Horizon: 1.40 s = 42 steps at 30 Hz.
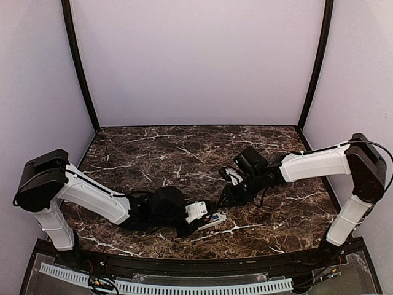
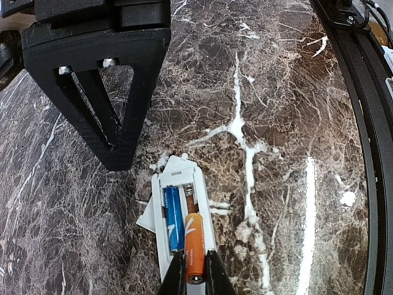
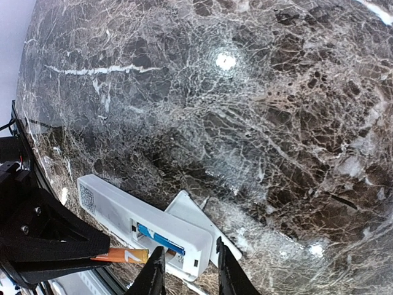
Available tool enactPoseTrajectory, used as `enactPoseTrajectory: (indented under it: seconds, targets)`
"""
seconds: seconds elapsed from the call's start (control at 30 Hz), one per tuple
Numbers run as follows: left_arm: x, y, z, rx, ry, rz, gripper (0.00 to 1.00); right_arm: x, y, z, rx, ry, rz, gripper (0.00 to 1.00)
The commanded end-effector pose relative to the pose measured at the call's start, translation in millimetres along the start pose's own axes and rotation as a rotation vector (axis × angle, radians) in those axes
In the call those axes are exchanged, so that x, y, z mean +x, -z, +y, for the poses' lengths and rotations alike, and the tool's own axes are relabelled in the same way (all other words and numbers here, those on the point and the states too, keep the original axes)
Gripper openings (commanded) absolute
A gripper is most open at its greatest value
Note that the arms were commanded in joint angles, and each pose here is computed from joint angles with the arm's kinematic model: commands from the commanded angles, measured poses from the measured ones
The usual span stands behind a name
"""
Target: Load the batteries into the remote control
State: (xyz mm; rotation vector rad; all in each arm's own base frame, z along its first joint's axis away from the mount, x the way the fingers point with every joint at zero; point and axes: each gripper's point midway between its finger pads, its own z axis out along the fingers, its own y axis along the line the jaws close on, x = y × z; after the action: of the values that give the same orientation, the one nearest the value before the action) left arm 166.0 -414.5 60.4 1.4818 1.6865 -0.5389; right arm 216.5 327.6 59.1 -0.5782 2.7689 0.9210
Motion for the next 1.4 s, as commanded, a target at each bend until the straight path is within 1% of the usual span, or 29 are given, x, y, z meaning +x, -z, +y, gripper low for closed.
enactPoseTrajectory:
  seconds: [0.0, 0.2, 0.43, 0.7, 0.8, 0.93, 1.13, 1.2, 1.37]
  targets:
    - [-3.7, -2.7, 0.9, -0.006, -0.043, 0.001, 0.00, 5.4, -4.4, 1.6, -0.030, -0.013, 0.011, 0.27]
    - [1.4, -5.0, -0.6, 0.002, -0.040, 0.022, 0.00, 8.6, -5.8, 4.7, -0.052, -0.016, 0.025, 0.26]
    - [16.8, -10.8, -4.2, 0.017, -0.057, 0.078, 0.00, 17.2, -7.3, 6.1, -0.066, -0.033, 0.050, 0.25]
    - [21.4, -15.7, -6.4, 0.030, -0.074, 0.100, 0.00, 23.9, -12.3, 5.9, -0.066, -0.046, 0.075, 0.24]
    - [21.7, -15.3, -5.3, 0.026, -0.081, 0.106, 0.00, 27.8, -12.9, 3.0, -0.054, -0.064, 0.086, 0.24]
    - [22.7, -12.7, 3.3, -0.023, -0.088, 0.119, 0.00, 29.4, -12.7, 6.5, -0.071, -0.081, 0.091, 0.24]
    - [32.9, -17.2, -6.0, 0.021, -0.118, 0.133, 0.00, 37.9, -18.7, 10.4, -0.089, -0.098, 0.122, 0.23]
    - [33.4, -20.5, -12.4, 0.057, -0.120, 0.127, 0.00, 40.7, -19.6, 11.7, -0.092, -0.102, 0.128, 0.23]
    - [30.6, -28.3, -16.0, 0.078, -0.118, 0.113, 0.00, 42.5, -20.7, 13.7, -0.096, -0.111, 0.132, 0.23]
